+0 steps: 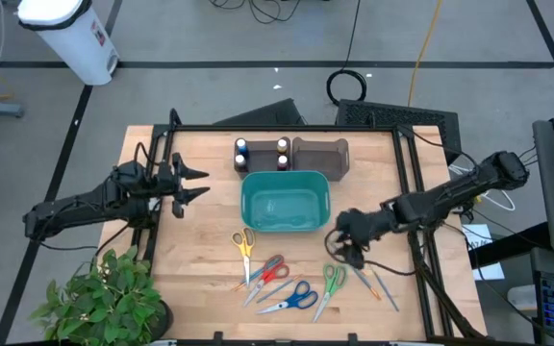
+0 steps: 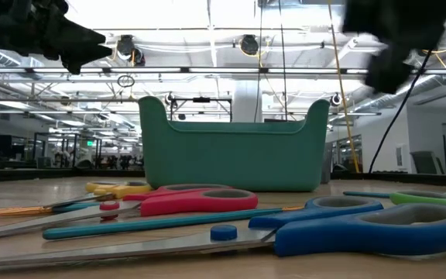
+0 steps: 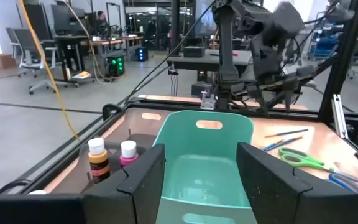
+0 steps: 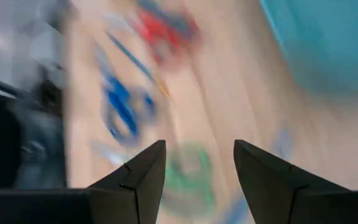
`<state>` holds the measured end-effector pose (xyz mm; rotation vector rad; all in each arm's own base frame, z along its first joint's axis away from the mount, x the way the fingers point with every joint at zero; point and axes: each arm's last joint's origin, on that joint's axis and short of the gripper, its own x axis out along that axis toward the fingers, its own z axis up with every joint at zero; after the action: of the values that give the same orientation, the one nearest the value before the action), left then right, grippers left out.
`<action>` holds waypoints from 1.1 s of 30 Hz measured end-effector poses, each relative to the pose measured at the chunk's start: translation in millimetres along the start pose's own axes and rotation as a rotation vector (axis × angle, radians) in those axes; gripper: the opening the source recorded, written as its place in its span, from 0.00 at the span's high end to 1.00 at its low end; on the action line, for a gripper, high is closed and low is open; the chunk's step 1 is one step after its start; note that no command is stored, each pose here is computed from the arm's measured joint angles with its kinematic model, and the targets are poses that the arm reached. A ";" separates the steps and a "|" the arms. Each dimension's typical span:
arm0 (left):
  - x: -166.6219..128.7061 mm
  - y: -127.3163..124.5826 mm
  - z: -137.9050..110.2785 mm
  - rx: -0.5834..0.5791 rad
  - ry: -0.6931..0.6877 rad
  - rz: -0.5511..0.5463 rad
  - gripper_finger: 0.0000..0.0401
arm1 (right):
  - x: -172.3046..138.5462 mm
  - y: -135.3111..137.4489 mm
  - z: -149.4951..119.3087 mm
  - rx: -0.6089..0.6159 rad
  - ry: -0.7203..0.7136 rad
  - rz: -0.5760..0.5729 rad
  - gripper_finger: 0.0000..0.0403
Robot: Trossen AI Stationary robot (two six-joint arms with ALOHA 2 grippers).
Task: Pick & Place Paint Supplies
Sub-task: Put the blue paint brush into the right black bin
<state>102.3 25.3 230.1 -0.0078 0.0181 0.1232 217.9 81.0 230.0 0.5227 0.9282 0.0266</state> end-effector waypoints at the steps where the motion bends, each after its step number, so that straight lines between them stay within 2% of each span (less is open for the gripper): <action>1: 0.0 0.0 0.0 0.001 0.000 0.000 0.48 | -0.3 0.7 -8.6 0.045 0.048 -0.043 0.55; 5: 0.0 0.2 0.4 0.001 -0.004 0.007 0.48 | -2.7 2.8 -39.5 0.200 0.169 -0.193 0.55; 9: 0.0 0.2 0.3 0.000 -0.003 0.007 0.48 | 0.5 3.6 -64.7 0.279 0.187 -0.278 0.55; 17: 0.0 0.2 0.1 -0.001 -0.002 0.008 0.48 | 22.9 0.8 -92.7 0.267 0.249 -0.394 0.55; 27: 0.0 0.2 0.2 -0.001 -0.002 0.008 0.48 | 46.6 -1.8 -104.2 0.239 0.297 -0.488 0.55; 33: 0.0 0.2 0.2 -0.001 -0.002 0.008 0.48 | 54.3 -2.4 -109.0 0.281 0.331 -0.522 0.55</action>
<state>102.3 25.5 230.4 -0.0084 0.0159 0.1313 166.8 137.6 135.1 0.5288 1.3817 -0.5081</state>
